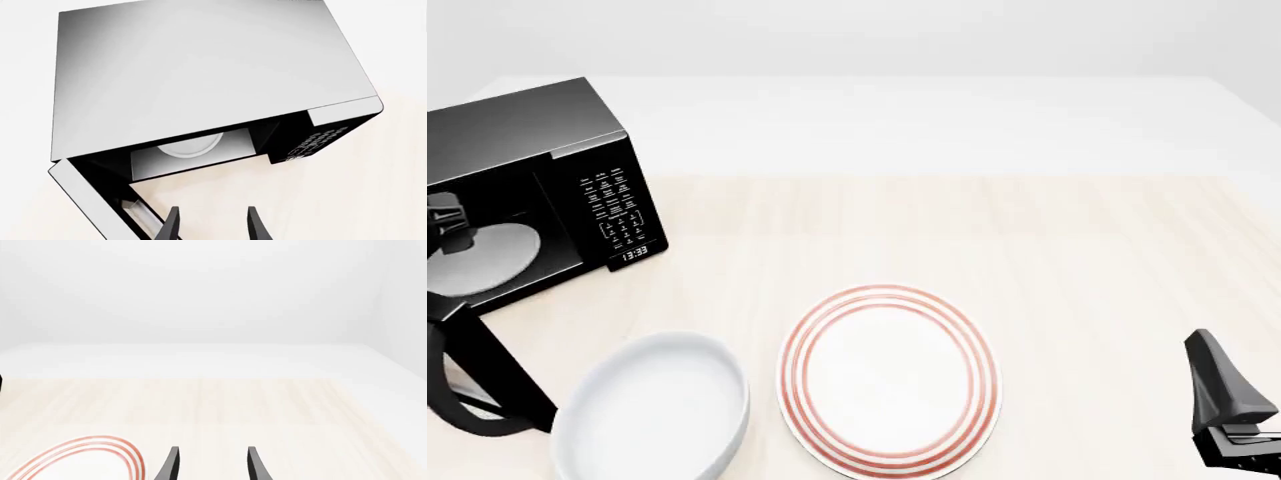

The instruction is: Open the microwave.

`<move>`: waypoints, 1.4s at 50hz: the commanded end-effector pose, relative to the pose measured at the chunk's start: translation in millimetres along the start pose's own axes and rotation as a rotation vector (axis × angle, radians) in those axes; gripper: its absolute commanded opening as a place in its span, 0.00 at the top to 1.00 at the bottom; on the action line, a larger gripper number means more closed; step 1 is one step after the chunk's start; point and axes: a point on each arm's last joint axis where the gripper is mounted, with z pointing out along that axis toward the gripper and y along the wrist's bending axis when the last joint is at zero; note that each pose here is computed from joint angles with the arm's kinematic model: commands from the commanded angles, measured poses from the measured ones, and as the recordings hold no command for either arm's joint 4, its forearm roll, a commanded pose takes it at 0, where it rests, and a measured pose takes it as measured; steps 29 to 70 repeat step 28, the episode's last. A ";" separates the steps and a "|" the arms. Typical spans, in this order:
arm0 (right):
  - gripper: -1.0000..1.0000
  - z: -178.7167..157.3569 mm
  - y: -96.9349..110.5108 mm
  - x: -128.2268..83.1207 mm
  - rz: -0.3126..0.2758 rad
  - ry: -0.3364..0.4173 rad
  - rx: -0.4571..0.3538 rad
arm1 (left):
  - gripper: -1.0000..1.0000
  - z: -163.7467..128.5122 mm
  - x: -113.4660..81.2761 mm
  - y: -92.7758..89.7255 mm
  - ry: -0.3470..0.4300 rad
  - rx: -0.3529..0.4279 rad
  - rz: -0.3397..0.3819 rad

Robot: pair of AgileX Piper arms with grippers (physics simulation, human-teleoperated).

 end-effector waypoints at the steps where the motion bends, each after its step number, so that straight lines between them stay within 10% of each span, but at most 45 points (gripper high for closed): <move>1: 0.00 0.0 0.0 0.0 0.000 0.000 0.000 | 0.00 -3.4 4.5 0.7 0.009 0.010 -0.062; 70: 0.00 0.0 0.0 0.0 0.000 0.000 0.000 | 0.00 -6.7 6.9 5.8 -0.004 -0.005 -0.084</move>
